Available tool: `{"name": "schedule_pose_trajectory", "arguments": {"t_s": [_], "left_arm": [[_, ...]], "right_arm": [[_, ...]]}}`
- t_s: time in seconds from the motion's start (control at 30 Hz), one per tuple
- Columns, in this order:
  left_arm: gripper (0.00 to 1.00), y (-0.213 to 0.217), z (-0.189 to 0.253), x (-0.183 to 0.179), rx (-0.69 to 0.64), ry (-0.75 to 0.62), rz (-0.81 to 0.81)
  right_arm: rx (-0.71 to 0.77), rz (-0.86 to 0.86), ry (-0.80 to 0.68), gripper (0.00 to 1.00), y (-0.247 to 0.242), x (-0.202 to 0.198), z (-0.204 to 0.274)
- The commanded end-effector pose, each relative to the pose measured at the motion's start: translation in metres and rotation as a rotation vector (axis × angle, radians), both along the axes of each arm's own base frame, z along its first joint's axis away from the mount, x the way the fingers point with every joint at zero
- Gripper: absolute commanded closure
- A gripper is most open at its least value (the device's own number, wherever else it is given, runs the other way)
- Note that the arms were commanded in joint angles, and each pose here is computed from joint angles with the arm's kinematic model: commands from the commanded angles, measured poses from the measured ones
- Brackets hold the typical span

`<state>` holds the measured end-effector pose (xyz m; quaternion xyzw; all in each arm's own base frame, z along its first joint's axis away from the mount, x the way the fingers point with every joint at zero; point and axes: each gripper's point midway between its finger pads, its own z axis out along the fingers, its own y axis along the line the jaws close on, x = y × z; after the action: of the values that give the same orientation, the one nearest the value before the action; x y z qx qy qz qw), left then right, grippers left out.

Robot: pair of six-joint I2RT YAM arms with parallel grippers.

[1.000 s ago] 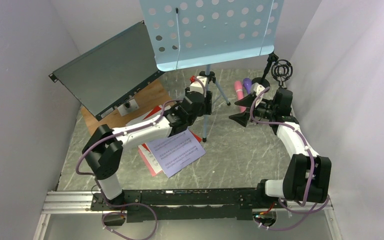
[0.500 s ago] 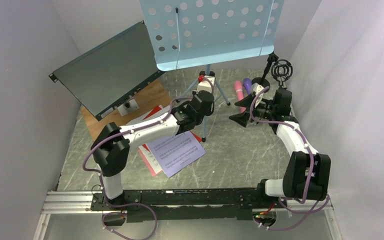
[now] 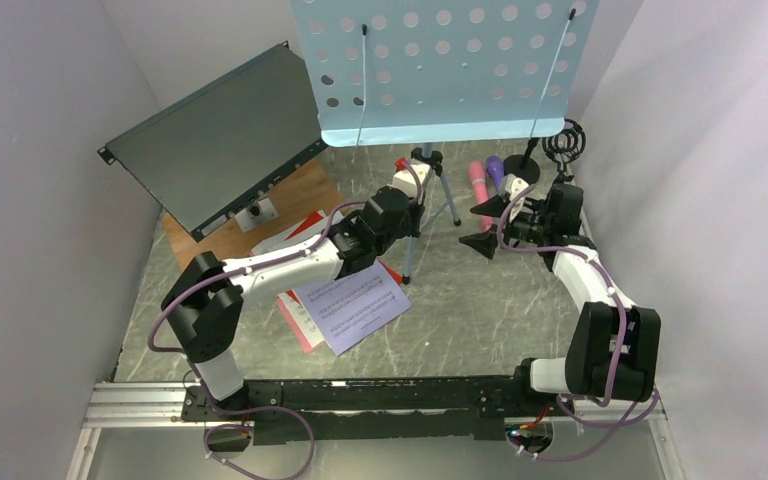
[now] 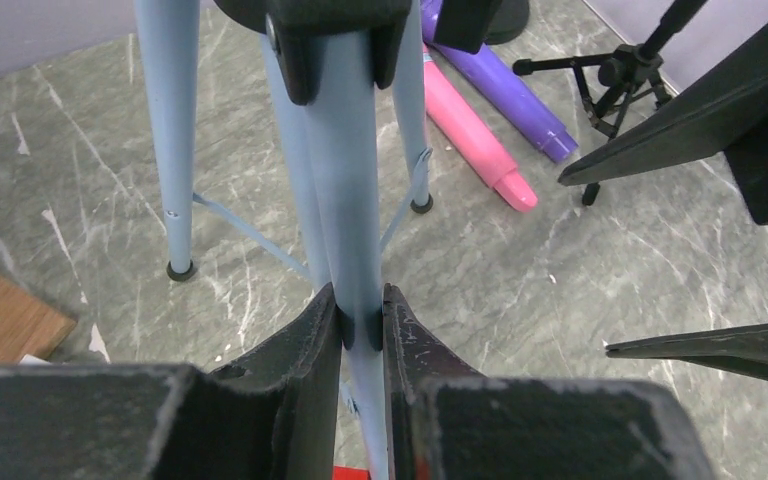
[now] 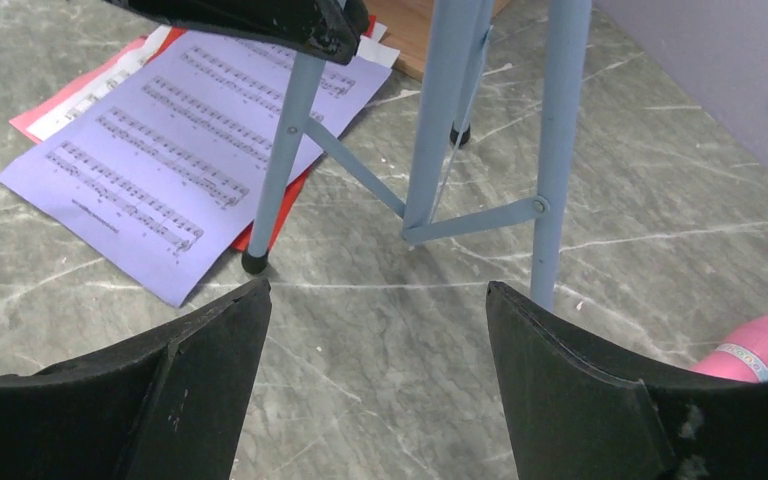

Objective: Pack up the instrument practice props
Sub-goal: Close the music stand at the center of the board.

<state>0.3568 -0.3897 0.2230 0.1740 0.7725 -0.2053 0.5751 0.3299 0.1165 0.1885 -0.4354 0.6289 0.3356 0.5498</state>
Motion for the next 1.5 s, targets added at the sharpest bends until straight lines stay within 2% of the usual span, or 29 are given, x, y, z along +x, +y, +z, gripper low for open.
{"name": "schedule_pose_trajectory", "arguments": {"t_s": [0.0,0.5,0.83,1.27,1.47], "left_arm": [[1.00,-0.011,0.043,-0.017,-0.065,-0.092,-0.123],[1.00,-0.016,0.061,-0.031,-0.141,-0.146,-0.206],[1.00,-0.021,0.069,-0.037,-0.195,-0.146,-0.240],[1.00,-0.019,0.079,-0.040,-0.223,-0.141,-0.240],[1.00,-0.015,0.082,-0.039,-0.215,-0.146,-0.220]], "right_arm": [[-0.023,0.044,-0.141,0.18,0.001,-0.001,0.004],[0.052,0.032,-0.120,0.19,0.005,-0.002,0.015],[0.211,-0.018,0.033,0.21,0.014,0.006,0.021],[0.107,-0.047,-0.046,0.27,0.036,0.031,0.010],[0.061,0.022,-0.122,0.29,0.038,0.020,0.018]]}}
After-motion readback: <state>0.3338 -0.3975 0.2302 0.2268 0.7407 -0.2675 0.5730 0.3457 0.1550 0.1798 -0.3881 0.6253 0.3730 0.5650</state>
